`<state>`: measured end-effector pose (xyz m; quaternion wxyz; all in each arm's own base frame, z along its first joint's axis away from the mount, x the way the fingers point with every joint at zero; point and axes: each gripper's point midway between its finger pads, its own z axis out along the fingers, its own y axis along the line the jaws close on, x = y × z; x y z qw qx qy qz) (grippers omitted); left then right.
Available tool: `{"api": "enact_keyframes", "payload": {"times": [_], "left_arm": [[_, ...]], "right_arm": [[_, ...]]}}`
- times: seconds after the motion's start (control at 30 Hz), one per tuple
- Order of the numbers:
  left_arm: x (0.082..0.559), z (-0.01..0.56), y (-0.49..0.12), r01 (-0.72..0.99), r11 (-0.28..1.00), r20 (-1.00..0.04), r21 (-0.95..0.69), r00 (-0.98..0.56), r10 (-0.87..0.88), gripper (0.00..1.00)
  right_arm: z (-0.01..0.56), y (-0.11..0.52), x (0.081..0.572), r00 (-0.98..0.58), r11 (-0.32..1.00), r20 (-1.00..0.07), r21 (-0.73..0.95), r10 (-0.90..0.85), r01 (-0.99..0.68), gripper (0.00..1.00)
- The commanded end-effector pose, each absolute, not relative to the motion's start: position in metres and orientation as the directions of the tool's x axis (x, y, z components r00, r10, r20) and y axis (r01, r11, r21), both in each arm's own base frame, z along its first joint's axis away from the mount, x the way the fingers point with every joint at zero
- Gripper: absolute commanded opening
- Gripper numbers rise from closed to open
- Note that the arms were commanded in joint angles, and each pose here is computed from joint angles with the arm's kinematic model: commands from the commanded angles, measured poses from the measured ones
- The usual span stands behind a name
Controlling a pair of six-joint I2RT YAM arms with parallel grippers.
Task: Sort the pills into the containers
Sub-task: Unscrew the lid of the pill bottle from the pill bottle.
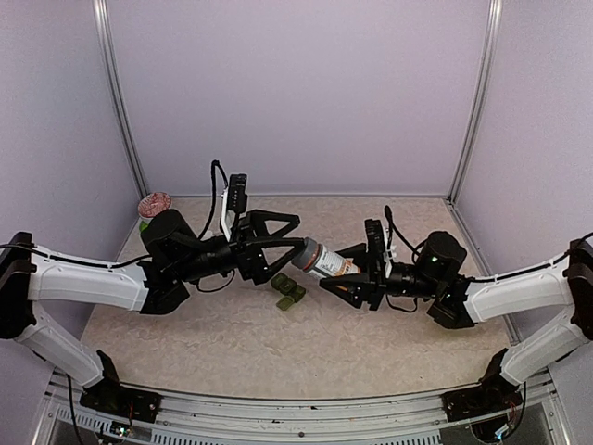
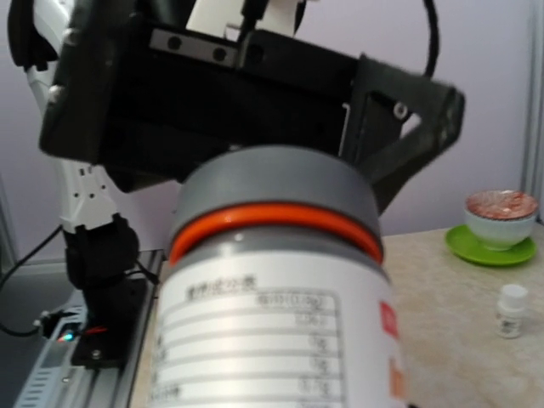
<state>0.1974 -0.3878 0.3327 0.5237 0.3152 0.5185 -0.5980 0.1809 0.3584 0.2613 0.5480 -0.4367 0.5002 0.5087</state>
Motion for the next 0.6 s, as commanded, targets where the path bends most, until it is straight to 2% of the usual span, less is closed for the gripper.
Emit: {"api": "enact_keyframes", "payload": {"times": [0.0, 0.17, 0.57], "left_arm": [[0.175, 0.336, -0.392, 0.982, -0.045, -0.932, -0.186, -0.191, -0.307, 0.99], [0.167, 0.333, -0.397, 0.982, -0.091, -0.938, -0.168, -0.188, -0.292, 0.99], [0.166, 0.322, -0.405, 0.983, -0.086, -0.951, -0.164, -0.180, -0.249, 0.97]], "right_arm": [[0.275, 0.368, 0.172, -0.047, 0.025, -0.983, 0.052, 0.176, -0.998, 0.08], [0.274, 0.377, 0.172, -0.077, -0.003, -0.981, 0.078, 0.179, -0.997, 0.08], [0.268, 0.386, 0.170, -0.124, -0.064, -0.979, 0.115, 0.163, -0.991, 0.09]]}}
